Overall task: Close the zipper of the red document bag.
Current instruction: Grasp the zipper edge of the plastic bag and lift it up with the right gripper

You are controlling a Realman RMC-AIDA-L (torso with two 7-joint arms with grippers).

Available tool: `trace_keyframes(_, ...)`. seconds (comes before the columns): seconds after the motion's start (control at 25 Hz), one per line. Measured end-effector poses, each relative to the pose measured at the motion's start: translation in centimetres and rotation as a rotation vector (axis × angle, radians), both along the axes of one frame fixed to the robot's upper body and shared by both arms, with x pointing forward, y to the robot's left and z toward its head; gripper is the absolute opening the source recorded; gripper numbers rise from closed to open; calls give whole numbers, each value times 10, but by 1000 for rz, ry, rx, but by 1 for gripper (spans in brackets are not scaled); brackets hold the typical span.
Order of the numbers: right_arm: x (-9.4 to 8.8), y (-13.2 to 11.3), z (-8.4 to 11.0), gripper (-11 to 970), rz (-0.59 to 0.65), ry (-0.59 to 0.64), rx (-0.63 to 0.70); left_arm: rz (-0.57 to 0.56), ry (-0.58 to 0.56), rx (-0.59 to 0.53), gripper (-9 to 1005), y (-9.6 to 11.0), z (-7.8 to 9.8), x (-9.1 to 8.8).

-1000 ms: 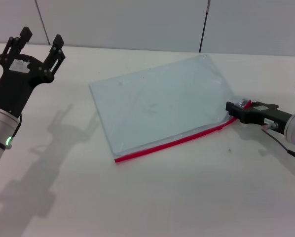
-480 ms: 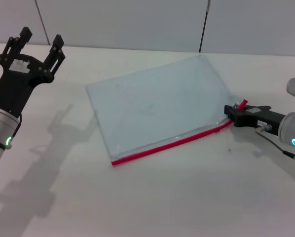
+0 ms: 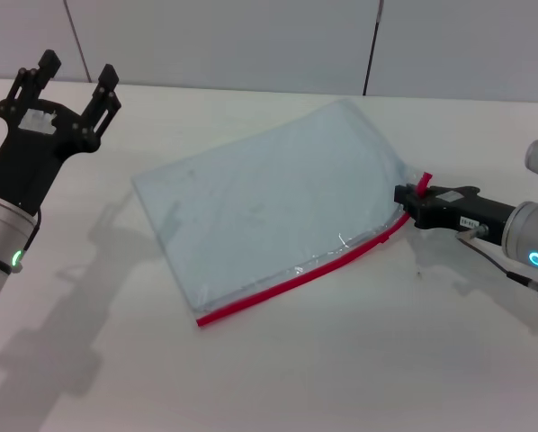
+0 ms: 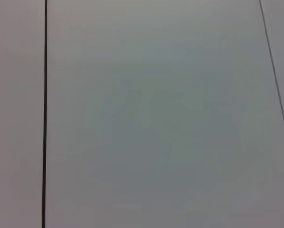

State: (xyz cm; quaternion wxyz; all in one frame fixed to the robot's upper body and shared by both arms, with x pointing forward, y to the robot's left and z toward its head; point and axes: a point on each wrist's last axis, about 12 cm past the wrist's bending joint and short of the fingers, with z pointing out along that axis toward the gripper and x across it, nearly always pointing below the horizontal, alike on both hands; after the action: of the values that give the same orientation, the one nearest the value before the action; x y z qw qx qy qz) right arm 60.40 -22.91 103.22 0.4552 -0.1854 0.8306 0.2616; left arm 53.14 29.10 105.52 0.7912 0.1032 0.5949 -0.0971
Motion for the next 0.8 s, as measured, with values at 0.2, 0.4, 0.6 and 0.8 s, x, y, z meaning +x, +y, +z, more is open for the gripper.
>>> trace_keyframes(0.2,0,1,1,87,7,-4,10,-2,0,1,756,0,0,0)
trace_keyframes(0.4,0,1,1,71,9,-4,10,-4,0,1,756,-1,0,0)
trace_keyframes(0.6,-1,3,3,70,27,-10,27,-5,-1,2,757,-1,0,0)
trace_keyframes(0.8,-5,7,10,70,78,-39,96,-6,1,3,757,-1,0,0)
